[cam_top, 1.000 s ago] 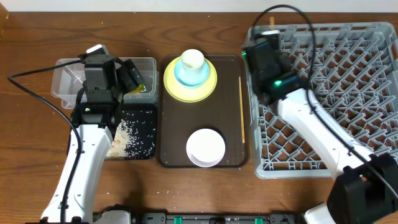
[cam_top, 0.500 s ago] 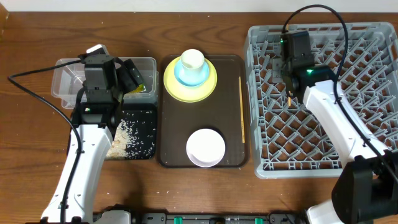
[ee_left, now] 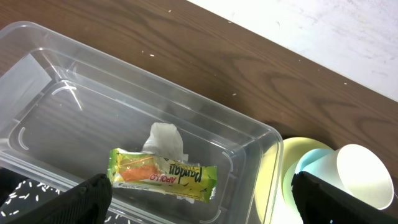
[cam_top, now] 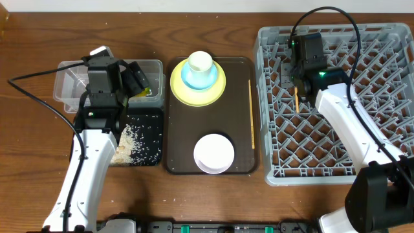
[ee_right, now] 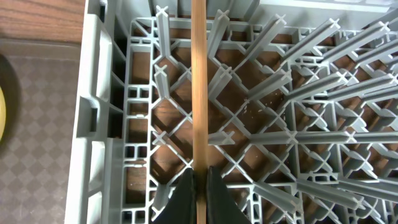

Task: Sort waste into correct bins and load items into the dishwasher rack
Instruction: 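Carry the chopstick with the right gripper into the dish rack, then insert the chopstick upright into the rack and open the right gripper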

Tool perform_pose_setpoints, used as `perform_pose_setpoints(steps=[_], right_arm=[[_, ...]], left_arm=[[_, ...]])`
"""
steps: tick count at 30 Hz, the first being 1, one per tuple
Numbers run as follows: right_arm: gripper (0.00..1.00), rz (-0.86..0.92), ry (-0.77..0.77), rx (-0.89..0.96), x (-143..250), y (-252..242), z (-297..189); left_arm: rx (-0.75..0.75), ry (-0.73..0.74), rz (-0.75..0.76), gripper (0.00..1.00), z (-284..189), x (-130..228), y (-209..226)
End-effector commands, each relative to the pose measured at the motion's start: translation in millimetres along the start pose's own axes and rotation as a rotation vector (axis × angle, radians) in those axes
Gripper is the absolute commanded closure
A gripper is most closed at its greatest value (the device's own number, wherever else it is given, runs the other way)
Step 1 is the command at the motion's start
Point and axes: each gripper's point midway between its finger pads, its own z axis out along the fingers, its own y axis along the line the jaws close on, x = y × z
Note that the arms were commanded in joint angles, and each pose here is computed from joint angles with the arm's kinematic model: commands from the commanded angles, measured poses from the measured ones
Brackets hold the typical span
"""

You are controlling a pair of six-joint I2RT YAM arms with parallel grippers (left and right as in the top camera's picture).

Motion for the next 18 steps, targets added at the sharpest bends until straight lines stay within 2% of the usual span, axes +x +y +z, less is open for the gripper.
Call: perform_pose_setpoints(steps=[1, 18], right_arm=[[0.99, 0.034, 0.012, -0.001, 2, -1, 2], [0.98, 0.085, 0.079, -0.003, 27, 1, 10]], left_arm=[[-0.004, -0.024, 0.005, 0.05, -4, -9, -1], [-0.004, -0.024, 0.005, 0.05, -4, -9, -1]])
